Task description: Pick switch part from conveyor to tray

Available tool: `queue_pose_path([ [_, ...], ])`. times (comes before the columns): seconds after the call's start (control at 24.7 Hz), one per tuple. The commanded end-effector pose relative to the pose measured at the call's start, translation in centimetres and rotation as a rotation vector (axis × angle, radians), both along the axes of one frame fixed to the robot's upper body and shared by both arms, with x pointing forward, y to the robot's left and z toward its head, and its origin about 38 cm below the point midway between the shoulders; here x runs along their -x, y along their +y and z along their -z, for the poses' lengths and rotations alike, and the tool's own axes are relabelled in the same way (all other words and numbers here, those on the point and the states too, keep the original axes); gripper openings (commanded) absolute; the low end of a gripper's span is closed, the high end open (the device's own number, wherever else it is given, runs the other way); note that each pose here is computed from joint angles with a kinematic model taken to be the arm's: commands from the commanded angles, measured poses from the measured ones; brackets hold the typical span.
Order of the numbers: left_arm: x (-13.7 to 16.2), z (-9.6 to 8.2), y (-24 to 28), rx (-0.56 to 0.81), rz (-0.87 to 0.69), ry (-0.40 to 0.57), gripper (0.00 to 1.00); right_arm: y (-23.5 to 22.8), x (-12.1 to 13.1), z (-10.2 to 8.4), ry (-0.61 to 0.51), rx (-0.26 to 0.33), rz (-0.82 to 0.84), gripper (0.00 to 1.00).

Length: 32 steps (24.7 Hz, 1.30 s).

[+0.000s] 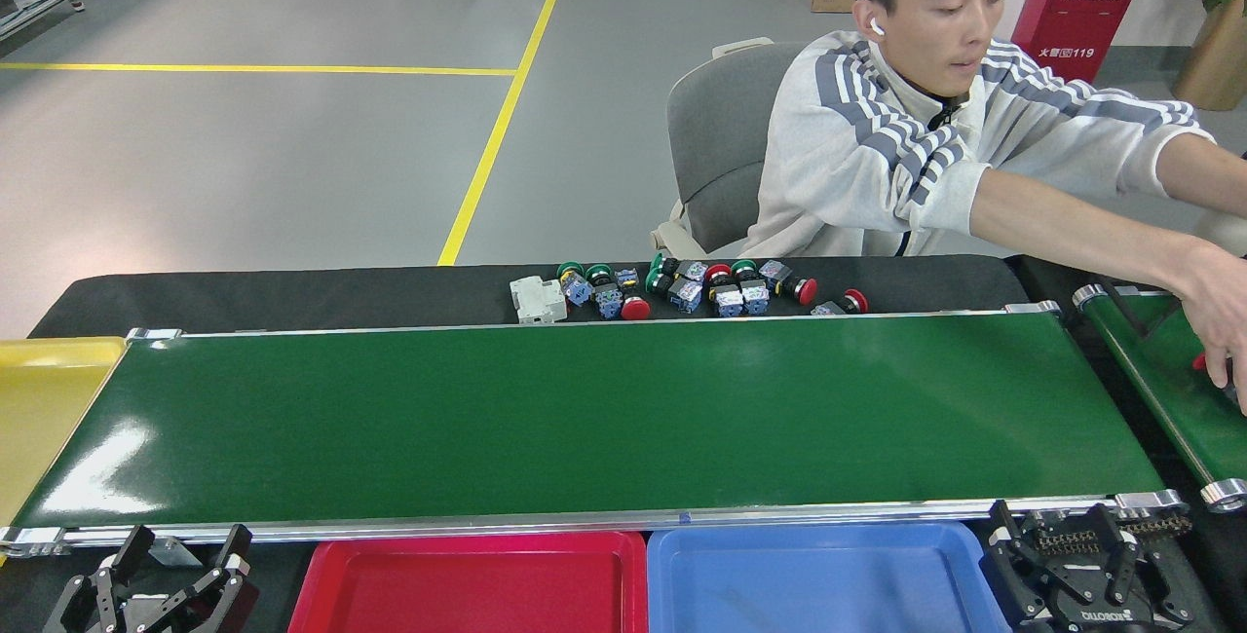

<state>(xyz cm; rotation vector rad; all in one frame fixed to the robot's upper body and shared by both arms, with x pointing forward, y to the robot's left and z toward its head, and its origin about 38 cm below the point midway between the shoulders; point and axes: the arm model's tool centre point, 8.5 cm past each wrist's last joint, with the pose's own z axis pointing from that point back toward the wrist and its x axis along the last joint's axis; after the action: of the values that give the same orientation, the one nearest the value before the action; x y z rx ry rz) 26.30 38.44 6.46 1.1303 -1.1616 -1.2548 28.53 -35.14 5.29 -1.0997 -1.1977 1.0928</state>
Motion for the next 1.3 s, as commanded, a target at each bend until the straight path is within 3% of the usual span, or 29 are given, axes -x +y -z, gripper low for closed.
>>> queue_pose_path([
  [0.0,-0.2,-0.9,0.4,-0.014,0.002,-0.029,1.0,-0.4,-0.3,-0.7,-0.027,0.008,0.008,0.98],
  [0.32,-0.1,-1.8,0.2,-0.02,0.008,-0.065,1.0,-0.5,-0.4,-0.7,-0.024,0.018,0.007,0.98],
  [0.65,-0.2,-1.7,0.8,-0.027,0.009,-0.057,1.0,-0.2,-1.5,-1.2,-0.036,0.017,-0.001,0.98],
  [1.26,-0.1,-1.4,0.4,-0.021,0.008,-0.053,1.0,-2.1,-1.5,0.8,0.063,0.027,0.035,0.98],
])
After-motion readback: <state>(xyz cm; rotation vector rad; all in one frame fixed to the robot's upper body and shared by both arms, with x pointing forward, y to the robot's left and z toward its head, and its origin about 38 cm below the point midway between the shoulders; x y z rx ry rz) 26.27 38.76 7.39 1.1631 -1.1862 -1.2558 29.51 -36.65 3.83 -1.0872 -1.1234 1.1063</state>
